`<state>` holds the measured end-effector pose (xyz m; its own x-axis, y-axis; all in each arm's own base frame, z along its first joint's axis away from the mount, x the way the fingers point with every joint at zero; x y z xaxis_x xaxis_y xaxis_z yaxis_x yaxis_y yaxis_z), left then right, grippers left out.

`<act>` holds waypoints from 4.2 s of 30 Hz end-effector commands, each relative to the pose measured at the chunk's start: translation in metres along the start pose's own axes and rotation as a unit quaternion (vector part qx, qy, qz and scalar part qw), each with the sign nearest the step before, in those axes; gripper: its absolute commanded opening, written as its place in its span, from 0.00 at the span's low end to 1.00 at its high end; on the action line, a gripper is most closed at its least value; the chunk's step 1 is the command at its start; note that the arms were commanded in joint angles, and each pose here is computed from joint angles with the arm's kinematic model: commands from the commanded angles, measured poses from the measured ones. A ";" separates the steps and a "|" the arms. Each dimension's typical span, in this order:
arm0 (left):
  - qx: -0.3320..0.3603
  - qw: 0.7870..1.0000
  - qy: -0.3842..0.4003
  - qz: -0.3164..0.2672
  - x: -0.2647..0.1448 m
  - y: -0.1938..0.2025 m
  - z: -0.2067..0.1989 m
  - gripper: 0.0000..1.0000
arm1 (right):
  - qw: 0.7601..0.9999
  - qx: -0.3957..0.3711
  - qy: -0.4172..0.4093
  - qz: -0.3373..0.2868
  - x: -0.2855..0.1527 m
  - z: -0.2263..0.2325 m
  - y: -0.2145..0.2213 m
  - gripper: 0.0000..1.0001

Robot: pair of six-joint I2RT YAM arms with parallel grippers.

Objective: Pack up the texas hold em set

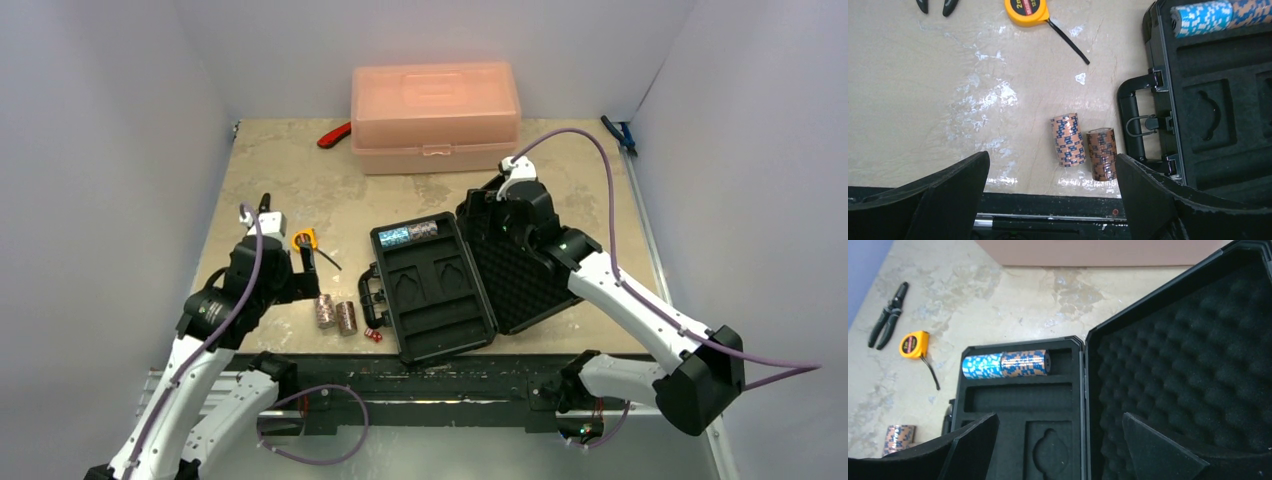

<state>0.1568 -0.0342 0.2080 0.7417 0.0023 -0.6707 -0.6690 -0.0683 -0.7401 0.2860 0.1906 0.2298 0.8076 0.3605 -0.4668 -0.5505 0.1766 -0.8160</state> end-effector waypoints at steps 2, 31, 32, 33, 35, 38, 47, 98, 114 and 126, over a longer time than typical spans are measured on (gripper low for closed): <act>-0.028 0.998 0.030 0.048 0.006 -0.002 -0.019 0.93 | 0.999 -0.029 0.010 -0.018 0.003 -0.001 -0.010 0.99; -0.079 0.965 0.077 0.237 0.063 0.074 -0.077 0.62 | 0.997 -0.055 -0.046 0.023 0.030 0.017 0.004 0.99; -0.079 0.965 0.074 0.239 0.065 0.076 -0.078 0.62 | 0.997 -0.054 -0.048 0.024 0.031 0.018 0.004 0.99; -0.078 0.965 0.069 0.239 0.067 0.078 -0.078 0.61 | 0.997 -0.053 -0.047 0.025 0.031 0.018 0.004 0.99; -0.079 0.965 0.069 0.241 0.069 0.080 -0.081 0.61 | 0.997 -0.052 -0.042 0.024 0.031 0.017 0.003 0.99; -0.080 0.963 0.067 0.248 0.072 0.084 -0.085 0.60 | 0.997 -0.053 -0.042 0.025 0.031 0.016 0.005 0.99; -0.068 0.963 0.033 0.260 0.083 0.096 -0.084 0.57 | 0.997 -0.053 -0.041 0.040 0.037 0.015 0.012 0.99; -0.028 0.956 0.022 0.292 0.101 0.122 -0.088 0.60 | 0.996 -0.054 -0.042 0.057 0.044 0.014 0.022 0.99; -0.016 0.956 0.029 0.291 0.106 0.124 -0.096 0.34 | 0.996 -0.054 -0.041 0.058 0.043 0.014 0.022 0.99; -0.015 0.962 0.067 0.263 0.097 0.109 -0.105 0.00 | 0.996 -0.051 -0.049 0.045 0.035 0.017 0.013 0.99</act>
<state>0.1508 -0.1356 0.0512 0.2293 -0.0992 -0.9683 -0.9724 -0.0666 -0.2235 0.2987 0.2150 0.1767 0.6934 0.4161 -0.5883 -0.6502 0.0092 -0.7597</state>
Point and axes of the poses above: each gripper's point midway between its finger pads, its own x axis out along the fingers, its own z axis along the line the jaws close on, y = z × x, the point moved 3 cm from there along -x, back along the fingers, and after that the axes turned 4 degrees about x, right-handed, at the moved point
